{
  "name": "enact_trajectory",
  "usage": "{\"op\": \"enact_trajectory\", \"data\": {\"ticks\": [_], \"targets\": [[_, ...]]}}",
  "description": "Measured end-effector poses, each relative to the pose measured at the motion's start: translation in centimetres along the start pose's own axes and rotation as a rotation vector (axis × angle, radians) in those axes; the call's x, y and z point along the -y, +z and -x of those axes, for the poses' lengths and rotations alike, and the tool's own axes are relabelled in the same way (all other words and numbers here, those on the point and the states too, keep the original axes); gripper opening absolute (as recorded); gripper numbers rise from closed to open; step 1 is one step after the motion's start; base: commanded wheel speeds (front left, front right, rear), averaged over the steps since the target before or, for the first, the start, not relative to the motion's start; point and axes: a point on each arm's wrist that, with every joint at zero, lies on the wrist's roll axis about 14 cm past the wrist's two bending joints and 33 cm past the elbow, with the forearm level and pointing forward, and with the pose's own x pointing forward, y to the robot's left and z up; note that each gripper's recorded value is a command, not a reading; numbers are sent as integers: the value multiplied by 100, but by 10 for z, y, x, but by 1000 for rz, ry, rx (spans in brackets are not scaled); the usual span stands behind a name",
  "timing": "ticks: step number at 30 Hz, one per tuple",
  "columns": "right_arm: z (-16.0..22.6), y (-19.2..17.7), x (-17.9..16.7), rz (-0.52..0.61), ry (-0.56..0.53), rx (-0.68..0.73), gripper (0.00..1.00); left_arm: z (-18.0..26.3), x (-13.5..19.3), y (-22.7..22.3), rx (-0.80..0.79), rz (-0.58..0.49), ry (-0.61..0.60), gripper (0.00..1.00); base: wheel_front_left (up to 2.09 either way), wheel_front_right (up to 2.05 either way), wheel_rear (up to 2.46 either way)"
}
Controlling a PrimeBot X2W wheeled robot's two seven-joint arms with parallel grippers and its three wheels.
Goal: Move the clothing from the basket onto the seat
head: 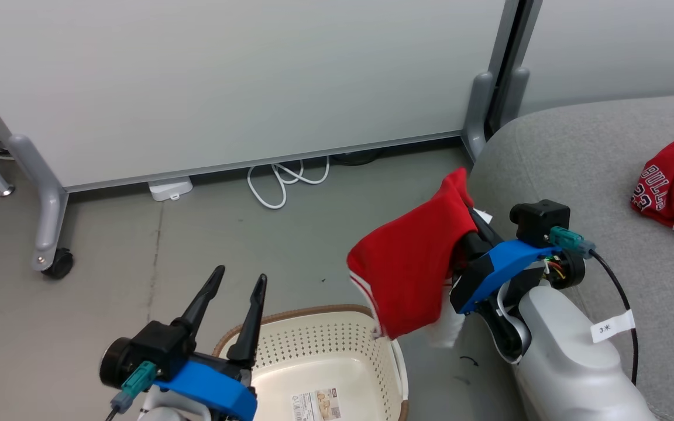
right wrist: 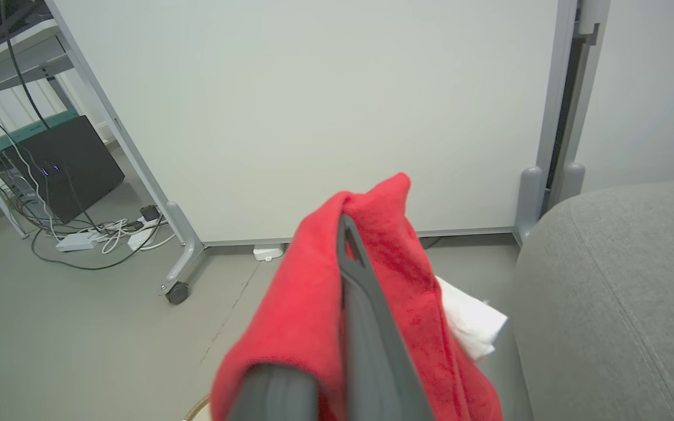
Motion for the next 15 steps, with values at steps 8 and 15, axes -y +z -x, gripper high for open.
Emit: {"op": "enact_trajectory", "data": {"ticks": [8, 15], "targets": [[10, -4, 17, -1, -42, 0, 0, 7, -14, -13, -26, -9, 34, 100, 0, 0, 0], [20, -6, 31, -8, -84, 1, 0, -1, 0, -16, -21, 1, -2, 100, 0, 0, 0]]}}
